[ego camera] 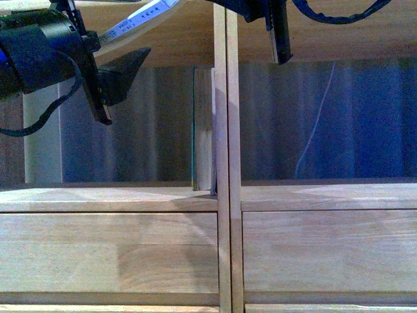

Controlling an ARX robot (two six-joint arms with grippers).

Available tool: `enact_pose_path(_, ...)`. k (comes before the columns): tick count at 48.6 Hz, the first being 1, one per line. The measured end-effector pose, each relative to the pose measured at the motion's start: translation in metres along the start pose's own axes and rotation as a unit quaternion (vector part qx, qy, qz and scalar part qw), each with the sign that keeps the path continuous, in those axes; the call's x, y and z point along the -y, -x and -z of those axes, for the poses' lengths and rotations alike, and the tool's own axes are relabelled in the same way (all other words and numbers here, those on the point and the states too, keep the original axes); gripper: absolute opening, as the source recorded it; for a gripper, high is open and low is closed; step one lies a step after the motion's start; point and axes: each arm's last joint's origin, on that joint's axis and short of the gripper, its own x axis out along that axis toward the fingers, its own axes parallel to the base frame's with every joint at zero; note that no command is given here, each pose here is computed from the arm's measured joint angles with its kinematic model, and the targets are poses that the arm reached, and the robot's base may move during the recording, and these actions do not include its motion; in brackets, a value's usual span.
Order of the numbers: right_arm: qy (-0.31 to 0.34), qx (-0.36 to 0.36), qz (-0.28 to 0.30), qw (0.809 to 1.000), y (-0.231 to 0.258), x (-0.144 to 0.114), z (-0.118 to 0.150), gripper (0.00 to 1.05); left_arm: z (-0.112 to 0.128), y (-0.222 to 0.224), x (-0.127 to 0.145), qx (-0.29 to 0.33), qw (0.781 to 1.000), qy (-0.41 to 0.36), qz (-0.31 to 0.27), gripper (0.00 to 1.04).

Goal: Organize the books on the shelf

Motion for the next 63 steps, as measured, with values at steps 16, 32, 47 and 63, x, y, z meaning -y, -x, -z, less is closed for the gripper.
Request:
enact_pose_path(16, 0.000, 0.001, 0.001, 1.000, 0.000, 0.000, 0.000, 0.07, -0.002, 0.001, 0.001, 0.008, 1.000, -0.002, 0.001, 0.12)
enact_pose_path(32, -0.001, 0.001, 0.002, 1.000, 0.000, 0.001, 0.000, 0.61, 0.004, 0.016, 0.007, 0.011, 1.000, -0.018, -0.001, 0.07)
enact_pose_path(47, 0.000, 0.001, 0.002, 1.000, 0.000, 0.001, 0.000, 0.97, 0.017, 0.084, 0.059, 0.042, 0.977, -0.206, -0.030, 0.07)
enact_pose_path(63, 0.000, 0.001, 0.001, 1.000, 0.000, 0.001, 0.000, 0.98, -0.002, 0.072, 0.027, 0.076, 0.844, -0.498, -0.186, 0.07)
